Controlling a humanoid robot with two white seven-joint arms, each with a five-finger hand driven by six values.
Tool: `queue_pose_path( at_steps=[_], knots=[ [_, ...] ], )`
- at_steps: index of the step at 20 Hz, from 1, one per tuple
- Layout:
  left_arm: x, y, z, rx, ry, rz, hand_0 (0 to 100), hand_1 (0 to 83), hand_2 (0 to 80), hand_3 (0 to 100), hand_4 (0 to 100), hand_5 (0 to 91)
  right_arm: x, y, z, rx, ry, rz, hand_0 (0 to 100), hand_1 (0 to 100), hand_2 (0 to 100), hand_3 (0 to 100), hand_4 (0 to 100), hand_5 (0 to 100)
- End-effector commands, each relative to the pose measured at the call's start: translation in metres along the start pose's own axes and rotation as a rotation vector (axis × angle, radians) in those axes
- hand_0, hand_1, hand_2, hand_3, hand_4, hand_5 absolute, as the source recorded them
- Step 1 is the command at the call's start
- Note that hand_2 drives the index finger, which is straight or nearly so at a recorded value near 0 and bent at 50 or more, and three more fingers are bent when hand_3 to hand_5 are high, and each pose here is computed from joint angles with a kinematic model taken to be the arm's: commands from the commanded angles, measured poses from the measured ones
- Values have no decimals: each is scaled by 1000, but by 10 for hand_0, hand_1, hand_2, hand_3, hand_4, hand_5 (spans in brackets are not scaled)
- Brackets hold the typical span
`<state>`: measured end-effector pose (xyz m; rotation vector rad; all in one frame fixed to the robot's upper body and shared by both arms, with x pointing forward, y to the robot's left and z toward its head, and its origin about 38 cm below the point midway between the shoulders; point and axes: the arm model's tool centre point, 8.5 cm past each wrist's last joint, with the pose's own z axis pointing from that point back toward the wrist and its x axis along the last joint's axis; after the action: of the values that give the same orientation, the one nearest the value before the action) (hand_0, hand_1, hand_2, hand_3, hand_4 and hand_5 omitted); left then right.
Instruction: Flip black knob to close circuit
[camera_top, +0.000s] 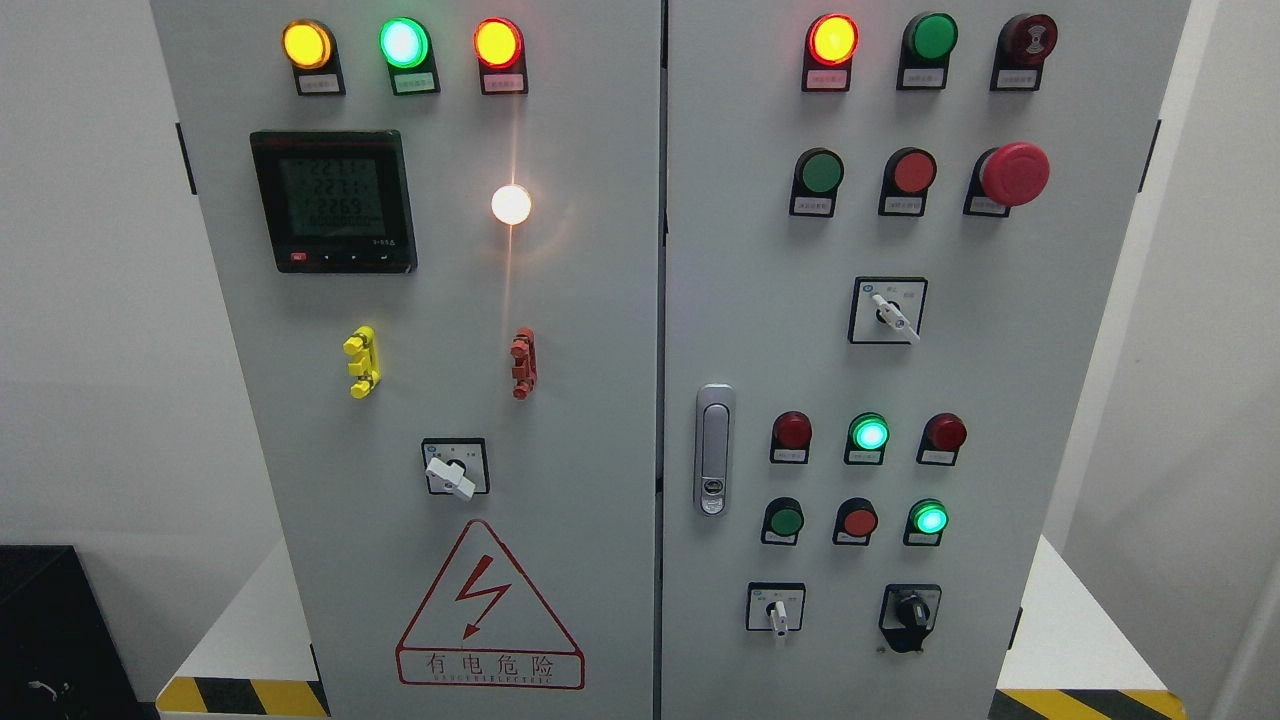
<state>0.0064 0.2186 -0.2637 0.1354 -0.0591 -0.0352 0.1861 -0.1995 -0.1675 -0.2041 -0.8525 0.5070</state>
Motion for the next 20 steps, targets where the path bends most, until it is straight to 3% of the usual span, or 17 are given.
queue_pose_path(
  at_steps=[1,5,10,15,20],
  knots=[
    [-5,-2,0,-4,-6,4,120,556,0,0,0,0,66,-50,1,-185,-184,173,0,20,384,663,562,482],
    [-5,-2,0,-4,-6,4,120,556,0,0,0,0,88,-62,5,-266,-242,289,0,0,520,741,636,558],
    [-5,-2,0,-4,-6,4,120,556,0,0,0,0,111,-75,11,-358,-299,394,0,0,606,797,679,622],
    [-5,-2,0,-4,-6,4,120,556,0,0,0,0,135,-93,17,-458,-337,450,0,0,734,922,791,791],
    [-5,-2,0,-4,-6,4,120,556,0,0,0,0,157,-108,21,-528,-365,478,0,0,767,957,827,843]
  ],
)
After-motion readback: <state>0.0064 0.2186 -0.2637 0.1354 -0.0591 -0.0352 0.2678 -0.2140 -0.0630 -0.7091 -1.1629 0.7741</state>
